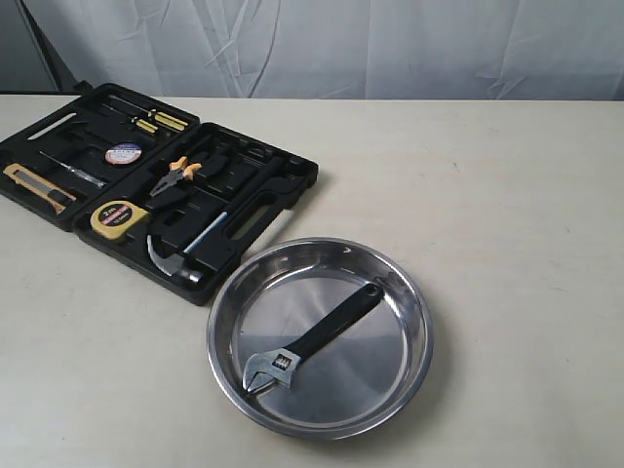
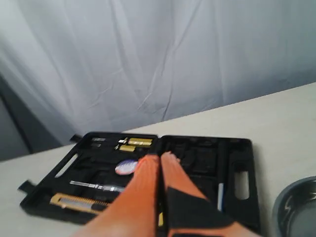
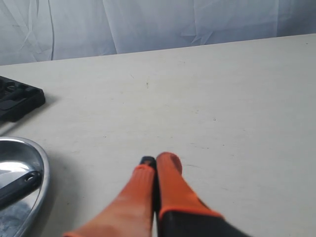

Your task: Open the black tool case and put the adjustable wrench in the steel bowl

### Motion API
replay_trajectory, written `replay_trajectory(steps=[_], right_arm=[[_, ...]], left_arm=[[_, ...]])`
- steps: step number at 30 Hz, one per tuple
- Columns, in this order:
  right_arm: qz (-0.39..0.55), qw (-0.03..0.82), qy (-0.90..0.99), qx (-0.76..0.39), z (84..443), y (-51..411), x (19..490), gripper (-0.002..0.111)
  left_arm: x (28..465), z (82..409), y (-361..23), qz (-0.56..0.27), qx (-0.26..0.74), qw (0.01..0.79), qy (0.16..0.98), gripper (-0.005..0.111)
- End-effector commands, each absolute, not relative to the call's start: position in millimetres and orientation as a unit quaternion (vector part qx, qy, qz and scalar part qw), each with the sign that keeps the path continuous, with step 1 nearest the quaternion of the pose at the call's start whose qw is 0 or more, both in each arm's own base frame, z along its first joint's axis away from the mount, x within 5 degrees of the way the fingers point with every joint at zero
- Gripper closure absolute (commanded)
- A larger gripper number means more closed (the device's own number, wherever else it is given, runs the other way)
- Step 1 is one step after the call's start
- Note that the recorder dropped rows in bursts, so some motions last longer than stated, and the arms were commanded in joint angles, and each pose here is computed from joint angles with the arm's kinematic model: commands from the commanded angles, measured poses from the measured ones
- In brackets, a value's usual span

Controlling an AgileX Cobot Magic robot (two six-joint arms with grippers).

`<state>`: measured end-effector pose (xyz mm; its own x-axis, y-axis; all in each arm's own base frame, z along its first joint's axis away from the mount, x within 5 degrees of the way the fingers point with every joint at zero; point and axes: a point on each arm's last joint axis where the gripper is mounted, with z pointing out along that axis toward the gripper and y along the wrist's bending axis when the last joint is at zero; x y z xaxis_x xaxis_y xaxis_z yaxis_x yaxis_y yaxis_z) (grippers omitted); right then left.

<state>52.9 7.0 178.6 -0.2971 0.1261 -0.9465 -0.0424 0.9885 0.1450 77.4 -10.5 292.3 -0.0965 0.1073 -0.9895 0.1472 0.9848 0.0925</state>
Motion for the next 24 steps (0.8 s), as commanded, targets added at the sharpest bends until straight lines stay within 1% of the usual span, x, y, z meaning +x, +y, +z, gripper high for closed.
replay_trajectory(steps=[1, 2, 5, 9, 24], right_arm=[[0.068, 0.601, 0.796, 0.026, 180.9, 6.6, 52.9, 0.108], [0.068, 0.601, 0.796, 0.026, 180.9, 6.6, 52.9, 0.108], [0.068, 0.601, 0.796, 0.026, 180.9, 6.6, 52.9, 0.108], [0.068, 0.602, 0.795, 0.027, 181.2, 6.5, 52.9, 0.108], [0.068, 0.601, 0.796, 0.026, 180.8, 6.6, 52.8, 0.108]], left_arm=[[63.3, 252.8, -0.6, 0.002, 0.011, 0.673, 0.74, 0.106], [61.7, 247.3, -0.1, 0.002, 0.004, 0.673, 0.74, 0.106], [56.2, 217.5, 1.7, 0.001, -0.024, 0.667, 0.744, 0.106], [55.4, 191.8, 1.7, 0.001, -0.025, 0.653, 0.757, 0.106], [55.2, 190.6, 1.8, 0.011, -0.014, 0.647, 0.762, 0.106]])
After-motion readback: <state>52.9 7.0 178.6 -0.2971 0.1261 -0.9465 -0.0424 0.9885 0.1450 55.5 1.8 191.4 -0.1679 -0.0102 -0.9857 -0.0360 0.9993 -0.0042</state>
